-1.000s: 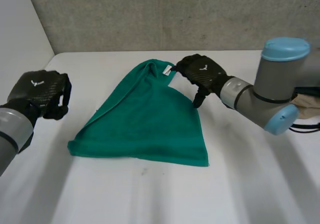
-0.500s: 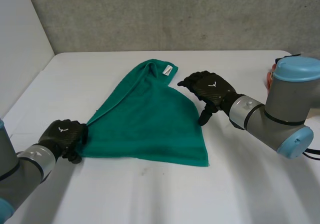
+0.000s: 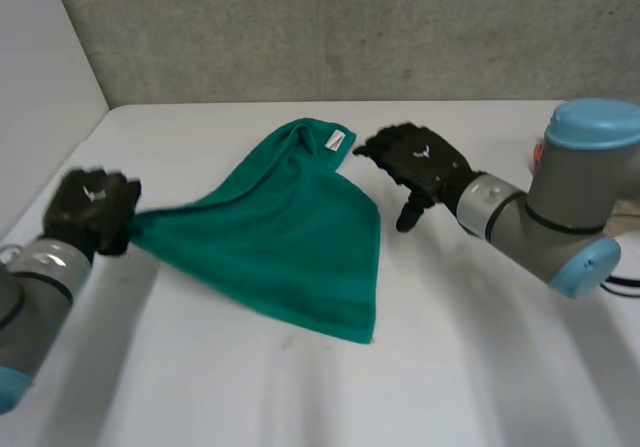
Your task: Fold the laundry.
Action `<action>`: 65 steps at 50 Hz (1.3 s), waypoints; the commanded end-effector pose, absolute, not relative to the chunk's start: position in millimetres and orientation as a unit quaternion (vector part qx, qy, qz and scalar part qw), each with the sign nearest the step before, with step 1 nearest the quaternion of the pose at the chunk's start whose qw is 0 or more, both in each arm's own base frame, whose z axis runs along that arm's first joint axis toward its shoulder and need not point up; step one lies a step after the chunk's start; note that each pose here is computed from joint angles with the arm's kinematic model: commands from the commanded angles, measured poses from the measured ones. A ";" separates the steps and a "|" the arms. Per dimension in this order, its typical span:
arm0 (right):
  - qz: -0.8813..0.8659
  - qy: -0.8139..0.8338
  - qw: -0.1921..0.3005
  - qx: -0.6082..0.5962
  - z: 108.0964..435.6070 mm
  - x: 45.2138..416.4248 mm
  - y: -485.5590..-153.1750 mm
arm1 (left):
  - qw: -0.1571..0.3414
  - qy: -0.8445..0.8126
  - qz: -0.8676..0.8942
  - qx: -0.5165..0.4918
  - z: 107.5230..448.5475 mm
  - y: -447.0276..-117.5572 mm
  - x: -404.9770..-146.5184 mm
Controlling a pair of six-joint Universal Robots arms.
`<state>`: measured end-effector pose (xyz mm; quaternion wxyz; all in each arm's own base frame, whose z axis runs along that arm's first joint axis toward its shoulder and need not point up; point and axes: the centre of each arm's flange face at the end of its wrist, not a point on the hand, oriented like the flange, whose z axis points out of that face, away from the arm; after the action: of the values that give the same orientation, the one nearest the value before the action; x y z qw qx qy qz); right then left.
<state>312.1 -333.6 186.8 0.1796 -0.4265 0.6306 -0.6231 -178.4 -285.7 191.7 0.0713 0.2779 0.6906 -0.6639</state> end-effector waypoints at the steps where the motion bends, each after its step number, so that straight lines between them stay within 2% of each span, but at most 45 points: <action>1: -0.667 0.544 0.178 -0.476 204.4 341.5 -350.4 | 0.026 0.623 -0.724 0.296 259.5 -254.4 -188.8; 6: -0.690 0.492 0.183 -0.497 197.8 377.4 -352.6 | -0.021 0.594 -0.734 0.329 289.5 -213.7 -203.5; 13: -0.715 0.440 0.206 -0.502 180.9 422.1 -338.6 | -0.048 0.553 -0.755 0.348 319.2 -165.3 -211.5; 21: -0.709 0.428 0.248 -0.503 160.7 456.5 -309.2 | -0.087 0.529 -0.764 0.359 333.9 -123.1 -215.3; 25: -0.698 0.430 0.260 -0.510 148.8 464.9 -296.6 | -0.090 0.534 -0.759 0.362 330.6 -113.1 -213.7; 36: -0.655 0.485 0.254 -0.521 122.3 441.3 -309.4 | -0.060 0.554 -0.760 0.334 326.3 -127.6 -201.0; 41: -0.693 0.500 0.187 -0.484 156.6 412.4 -344.3 | -0.062 0.556 -0.759 0.332 326.0 -134.1 -198.9; 43: -0.701 0.504 0.178 -0.471 167.2 404.9 -351.2 | -0.061 0.557 -0.759 0.331 325.7 -135.4 -198.3; 48: -0.681 0.528 0.226 -0.454 170.9 390.7 -354.2 | -0.064 0.555 -0.762 0.328 328.7 -136.4 -198.1; 54: -0.647 0.550 0.244 -0.468 149.8 396.6 -339.3 | -0.072 0.544 -0.771 0.323 338.0 -135.9 -199.6; 65: -0.667 0.527 0.258 -0.459 136.4 445.6 -309.5 | -0.103 0.516 -0.795 0.301 366.6 -129.1 -203.5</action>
<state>420.0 -324.8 141.8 0.2469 -0.4615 0.5463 -0.6540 -202.1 -133.6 353.3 -0.0884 0.3128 0.5280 -0.7846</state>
